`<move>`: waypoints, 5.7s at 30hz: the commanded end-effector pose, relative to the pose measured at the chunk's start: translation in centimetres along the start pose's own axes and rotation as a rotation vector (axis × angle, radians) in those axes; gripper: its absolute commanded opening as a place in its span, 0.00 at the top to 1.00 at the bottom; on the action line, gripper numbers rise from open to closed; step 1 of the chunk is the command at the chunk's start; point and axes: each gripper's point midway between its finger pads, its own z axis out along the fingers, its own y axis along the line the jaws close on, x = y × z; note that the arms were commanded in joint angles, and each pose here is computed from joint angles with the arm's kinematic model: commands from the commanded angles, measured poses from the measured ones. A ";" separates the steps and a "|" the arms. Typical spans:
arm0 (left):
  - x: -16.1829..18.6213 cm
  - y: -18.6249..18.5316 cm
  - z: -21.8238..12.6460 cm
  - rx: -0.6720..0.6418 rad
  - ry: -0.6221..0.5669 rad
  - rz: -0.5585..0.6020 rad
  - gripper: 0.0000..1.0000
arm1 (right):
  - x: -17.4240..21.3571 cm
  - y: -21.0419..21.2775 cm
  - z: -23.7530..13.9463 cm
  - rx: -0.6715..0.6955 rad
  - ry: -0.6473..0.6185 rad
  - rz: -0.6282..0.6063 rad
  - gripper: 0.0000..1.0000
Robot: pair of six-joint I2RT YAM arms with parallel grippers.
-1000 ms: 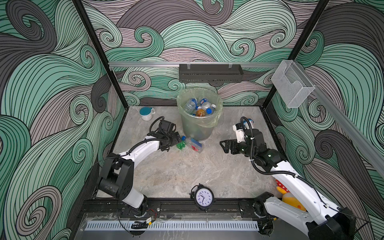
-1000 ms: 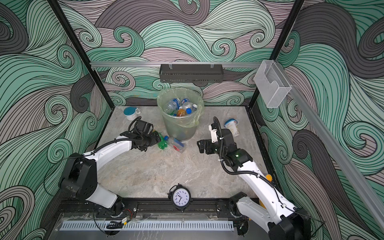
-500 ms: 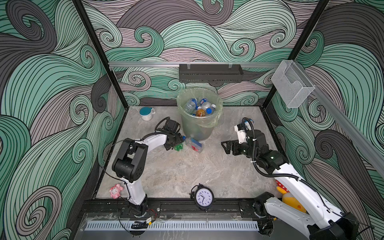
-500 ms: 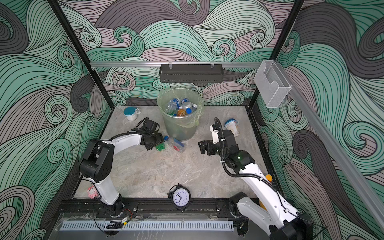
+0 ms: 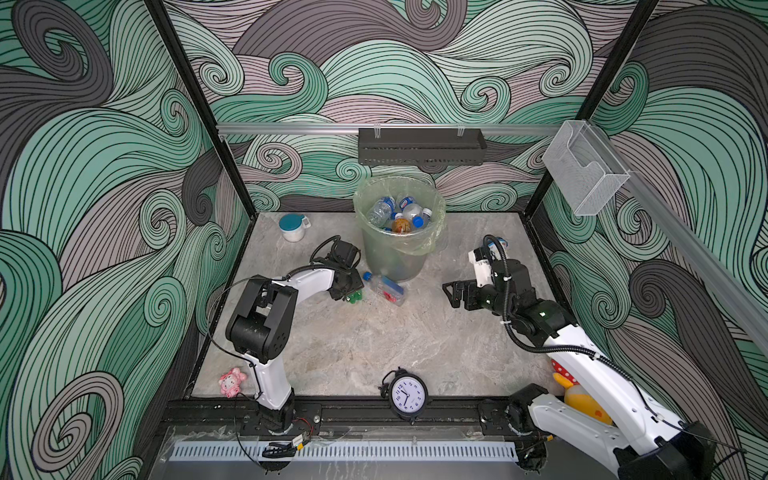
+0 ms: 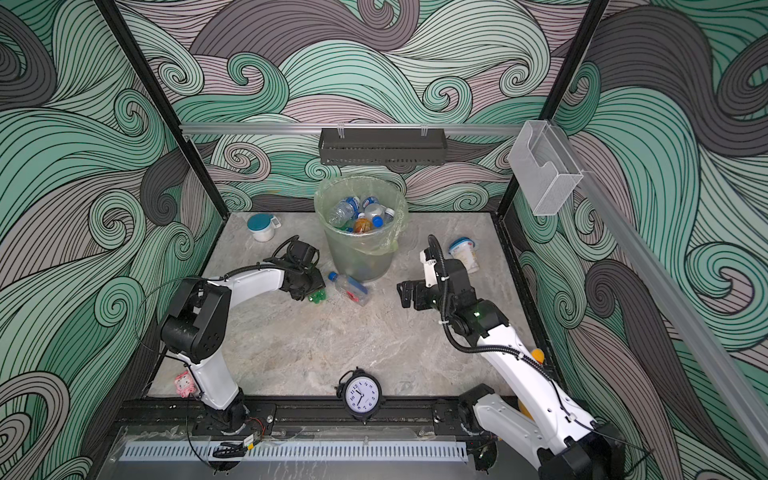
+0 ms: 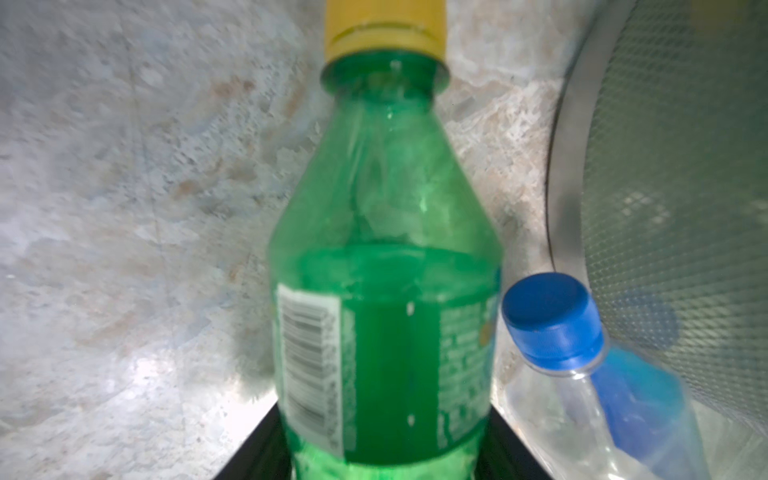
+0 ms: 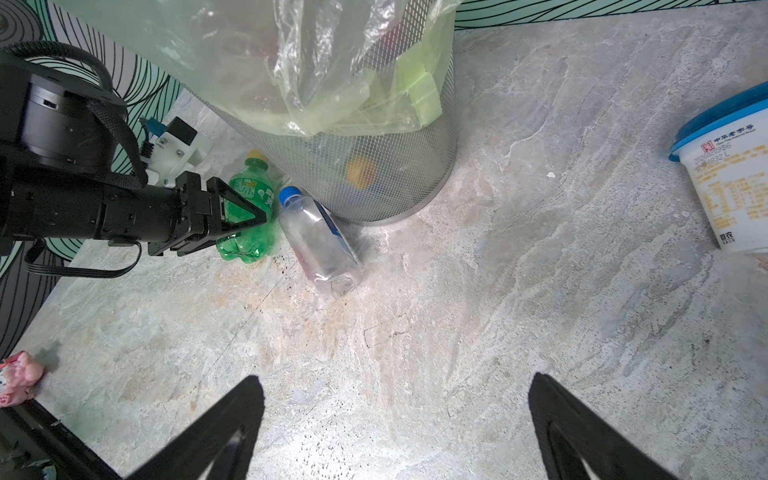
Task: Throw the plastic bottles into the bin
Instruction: 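Grasp the green Sprite bottle with the left gripper, then lift the Sprite bottle with the left gripper and carry it over the bin, then drop the Sprite bottle from the left gripper while the right gripper reaches out, then grasp the clear Fiji bottle beside the bin with the right gripper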
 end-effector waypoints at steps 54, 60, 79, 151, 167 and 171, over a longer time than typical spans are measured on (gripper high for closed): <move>10.6 8.9 -5.3 -0.099 0.263 0.206 0.33 | -0.9 0.9 1.1 -0.028 0.005 0.038 0.01; 9.7 8.3 -5.6 -0.090 0.233 0.214 0.25 | -0.9 0.8 1.2 -0.027 0.005 0.039 0.01; 7.7 7.8 -3.3 -0.121 0.176 0.225 0.32 | -0.7 0.7 0.8 -0.024 0.001 0.038 0.01; -3.8 0.6 -29.7 0.275 -0.537 0.324 0.10 | 0.1 8.4 6.0 -0.258 -0.007 -0.193 0.11; 2.1 8.6 -28.3 0.128 -0.501 0.273 0.10 | 4.0 10.6 15.4 -0.170 0.158 -0.408 0.14; 2.4 9.0 -28.5 0.123 -0.506 0.278 0.10 | 4.8 10.3 17.2 -0.125 0.206 -0.461 0.14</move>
